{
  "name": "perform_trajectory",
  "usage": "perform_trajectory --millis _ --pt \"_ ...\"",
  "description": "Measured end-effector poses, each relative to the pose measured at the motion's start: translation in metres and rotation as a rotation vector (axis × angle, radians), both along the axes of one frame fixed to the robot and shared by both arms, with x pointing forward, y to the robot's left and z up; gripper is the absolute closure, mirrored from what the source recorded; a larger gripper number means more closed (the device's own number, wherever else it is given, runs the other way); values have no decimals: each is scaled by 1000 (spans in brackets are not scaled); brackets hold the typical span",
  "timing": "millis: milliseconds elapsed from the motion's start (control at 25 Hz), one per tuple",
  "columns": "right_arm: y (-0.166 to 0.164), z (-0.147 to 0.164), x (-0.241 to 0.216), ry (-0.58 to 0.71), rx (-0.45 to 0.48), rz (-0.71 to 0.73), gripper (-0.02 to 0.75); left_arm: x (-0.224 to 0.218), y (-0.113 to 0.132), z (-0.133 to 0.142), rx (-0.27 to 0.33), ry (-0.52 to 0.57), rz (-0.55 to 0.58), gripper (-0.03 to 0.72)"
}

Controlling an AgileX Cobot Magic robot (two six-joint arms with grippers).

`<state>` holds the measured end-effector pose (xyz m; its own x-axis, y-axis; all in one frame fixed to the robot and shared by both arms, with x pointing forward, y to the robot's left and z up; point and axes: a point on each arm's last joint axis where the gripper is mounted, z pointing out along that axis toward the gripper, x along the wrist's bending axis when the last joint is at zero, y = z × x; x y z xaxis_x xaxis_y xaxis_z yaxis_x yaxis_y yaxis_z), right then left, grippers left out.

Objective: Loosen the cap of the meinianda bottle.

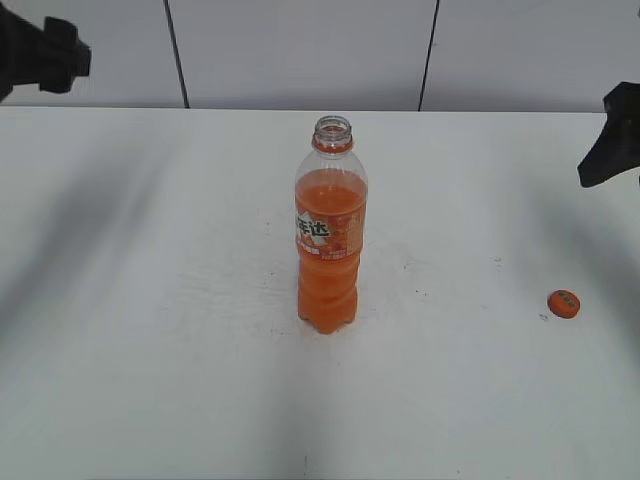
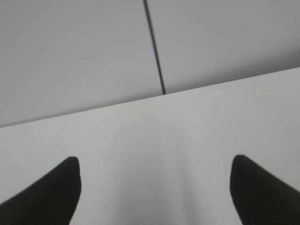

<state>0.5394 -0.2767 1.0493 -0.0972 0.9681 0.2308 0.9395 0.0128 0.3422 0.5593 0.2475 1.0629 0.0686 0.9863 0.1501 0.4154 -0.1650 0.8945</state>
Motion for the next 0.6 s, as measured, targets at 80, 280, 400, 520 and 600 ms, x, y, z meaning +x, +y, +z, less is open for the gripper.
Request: perform_trajectory --millis 80,280,400,520,600 --pt "0 0 -1 8 1 2 224 2 5 -8 14 32 61 102" --pt "0 0 -1 11 1 3 224 -1 7 -15 4 115 92 102" --pt "0 0 -1 10 1 3 224 -5 8 -21 -13 188 106 102" --pt "0 0 -1 11 1 4 224 -9 8 -26 -13 262 116 102" --pt "0 0 -1 12 1 4 224 -13 9 -30 -4 323 122 102"
